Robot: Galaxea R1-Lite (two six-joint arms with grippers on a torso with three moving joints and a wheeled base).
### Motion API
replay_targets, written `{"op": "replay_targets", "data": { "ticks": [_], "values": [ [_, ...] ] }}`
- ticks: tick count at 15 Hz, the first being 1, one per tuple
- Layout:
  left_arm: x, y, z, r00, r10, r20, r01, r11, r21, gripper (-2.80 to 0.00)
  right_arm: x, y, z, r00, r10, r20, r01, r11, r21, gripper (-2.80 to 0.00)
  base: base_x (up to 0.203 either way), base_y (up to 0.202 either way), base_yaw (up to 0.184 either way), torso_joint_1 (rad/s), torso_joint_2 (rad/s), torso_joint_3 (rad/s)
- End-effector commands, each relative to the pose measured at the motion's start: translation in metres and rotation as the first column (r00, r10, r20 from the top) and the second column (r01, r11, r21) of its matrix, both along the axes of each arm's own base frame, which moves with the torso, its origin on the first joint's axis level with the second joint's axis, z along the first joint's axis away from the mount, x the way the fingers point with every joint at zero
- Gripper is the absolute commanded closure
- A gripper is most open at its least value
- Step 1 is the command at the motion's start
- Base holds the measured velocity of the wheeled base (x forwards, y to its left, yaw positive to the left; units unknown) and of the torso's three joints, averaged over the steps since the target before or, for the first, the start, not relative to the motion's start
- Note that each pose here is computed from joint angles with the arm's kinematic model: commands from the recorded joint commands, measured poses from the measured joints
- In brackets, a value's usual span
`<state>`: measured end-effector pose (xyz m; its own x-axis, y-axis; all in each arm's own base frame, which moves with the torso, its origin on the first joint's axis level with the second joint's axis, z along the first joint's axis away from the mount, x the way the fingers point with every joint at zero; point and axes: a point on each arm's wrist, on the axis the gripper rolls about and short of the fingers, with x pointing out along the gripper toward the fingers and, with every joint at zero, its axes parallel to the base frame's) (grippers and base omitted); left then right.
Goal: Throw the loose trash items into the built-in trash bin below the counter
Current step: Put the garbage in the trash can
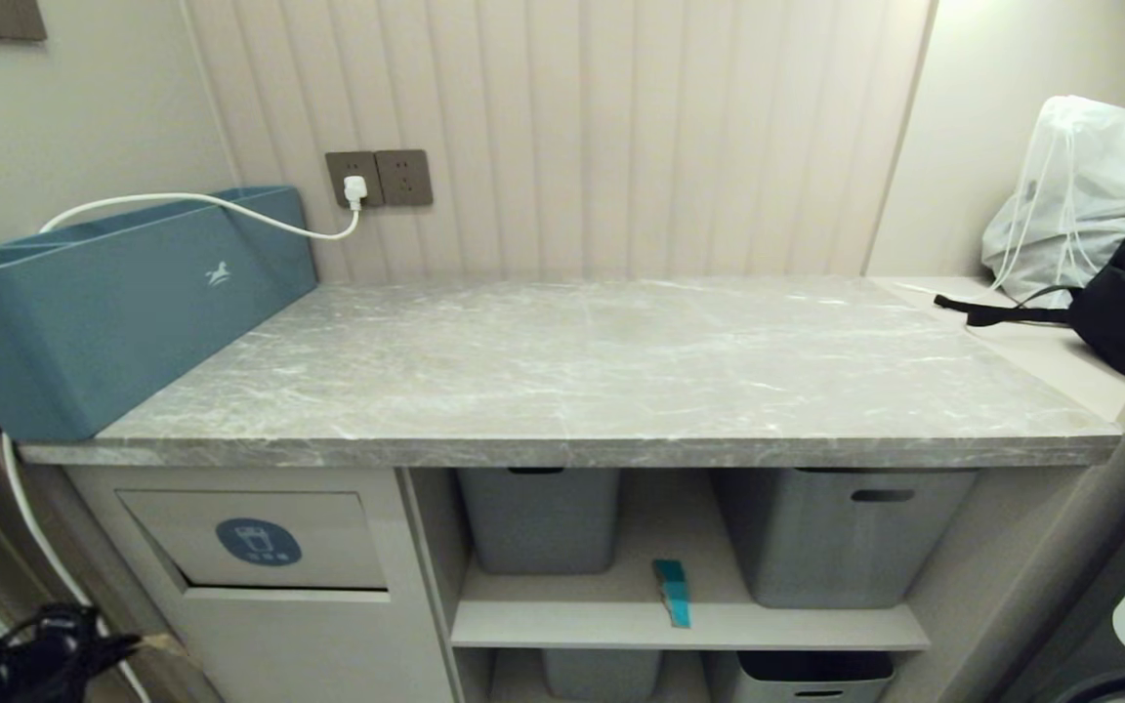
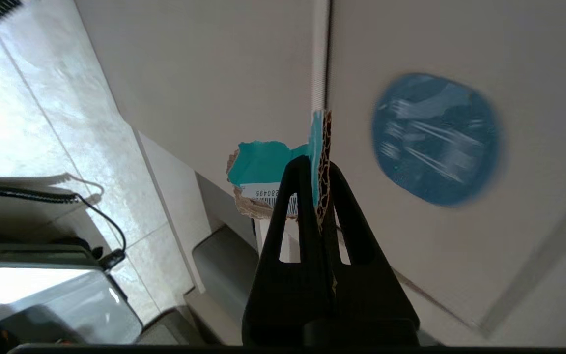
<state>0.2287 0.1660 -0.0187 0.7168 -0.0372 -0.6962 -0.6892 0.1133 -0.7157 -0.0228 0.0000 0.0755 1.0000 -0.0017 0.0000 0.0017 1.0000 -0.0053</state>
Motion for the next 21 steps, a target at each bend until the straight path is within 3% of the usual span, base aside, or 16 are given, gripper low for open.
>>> {"op": "replay_targets", "data": {
  "ticks": [1,3,5,9,12,15,21],
  "values": [
    [0.026,-0.02,-0.05,0.997,-0.055,-0.052,0.052,0.997,-0.056,0.0,0.0,0.0,0.0,1.0,0.0,0.0,0.0,1.0,-0.001,0.0,0.0,0.0,0.0,0.0,0.0,0.0],
    [0.069,-0.049,-0.049,1.0,0.021,-0.008,-0.021,0.999,0.041,0.0,0.0,0.0,0.0,1.0,0.0,0.0,0.0,1.0,-0.001,0.0,0.0,0.0,0.0,0.0,0.0,0.0],
    [0.093,-0.068,-0.043,0.993,0.109,0.054,-0.113,0.991,0.079,0.0,0.0,0.0,0.0,1.0,0.0,0.0,0.0,1.0,0.001,0.0,0.0,0.0,0.0,0.0,0.0,0.0],
    [0.105,-0.072,-0.057,0.983,0.166,0.081,-0.173,0.981,0.093,0.0,0.0,0.0,0.0,1.0,0.0,0.0,0.0,1.0,-0.001,0.0,0.0,0.0,0.0,0.0,0.0,0.0],
    [0.123,-0.07,-0.072,0.973,0.203,0.113,-0.211,0.976,0.06,0.0,0.0,0.0,0.0,1.0,0.0,0.0,0.0,1.0,-0.001,0.0,0.0,0.0,0.0,0.0,0.0,0.0],
    [0.147,-0.07,-0.066,0.957,0.216,0.193,-0.225,0.974,0.028,0.0,0.0,0.0,0.0,1.0,0.0,0.0,0.0,1.0,-0.001,0.0,0.0,0.0,0.0,0.0,0.0,0.0],
    [0.155,-0.081,-0.063,0.959,0.188,0.214,-0.198,0.98,0.025,0.0,0.0,0.0,0.0,1.0,0.0,0.0,0.0,1.0,-0.001,0.0,0.0,0.0,0.0,0.0,0.0,0.0]
  ]
}}
